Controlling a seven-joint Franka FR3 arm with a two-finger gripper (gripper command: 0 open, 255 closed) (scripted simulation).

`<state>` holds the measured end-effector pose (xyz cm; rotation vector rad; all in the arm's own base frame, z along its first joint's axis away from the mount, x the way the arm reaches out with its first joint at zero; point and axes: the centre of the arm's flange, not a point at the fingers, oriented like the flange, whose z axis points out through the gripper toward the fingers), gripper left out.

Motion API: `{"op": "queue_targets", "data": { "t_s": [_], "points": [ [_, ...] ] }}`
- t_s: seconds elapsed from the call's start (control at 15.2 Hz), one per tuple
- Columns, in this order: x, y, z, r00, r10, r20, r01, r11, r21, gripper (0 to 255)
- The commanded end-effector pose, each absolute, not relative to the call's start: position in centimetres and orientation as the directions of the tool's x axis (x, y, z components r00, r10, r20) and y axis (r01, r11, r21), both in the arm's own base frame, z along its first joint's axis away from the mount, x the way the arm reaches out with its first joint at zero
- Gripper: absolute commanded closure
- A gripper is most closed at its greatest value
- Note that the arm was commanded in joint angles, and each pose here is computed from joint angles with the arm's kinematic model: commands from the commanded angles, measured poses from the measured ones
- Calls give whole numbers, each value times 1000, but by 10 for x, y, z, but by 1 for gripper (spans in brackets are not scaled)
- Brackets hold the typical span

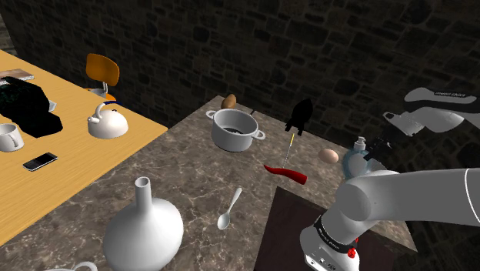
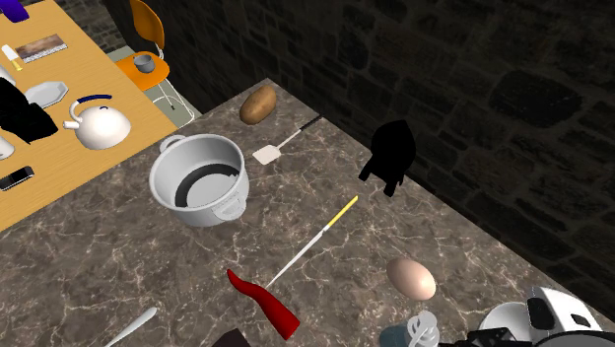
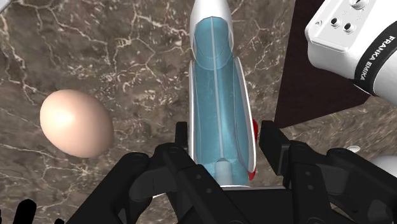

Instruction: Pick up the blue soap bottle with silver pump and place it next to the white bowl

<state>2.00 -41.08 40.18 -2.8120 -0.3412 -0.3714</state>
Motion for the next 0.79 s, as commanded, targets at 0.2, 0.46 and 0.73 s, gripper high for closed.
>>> {"op": "queue_targets", "data": {
  "t_s": [0.2, 0.46, 0.73],
  "points": [
    [20, -411, 376, 939, 194, 284, 267, -932, -246, 255],
    [20, -411, 368, 939, 194, 284, 267, -932, -246, 255],
    [20, -411, 368, 939, 194, 284, 267, -932, -246, 255]
  ]
}}
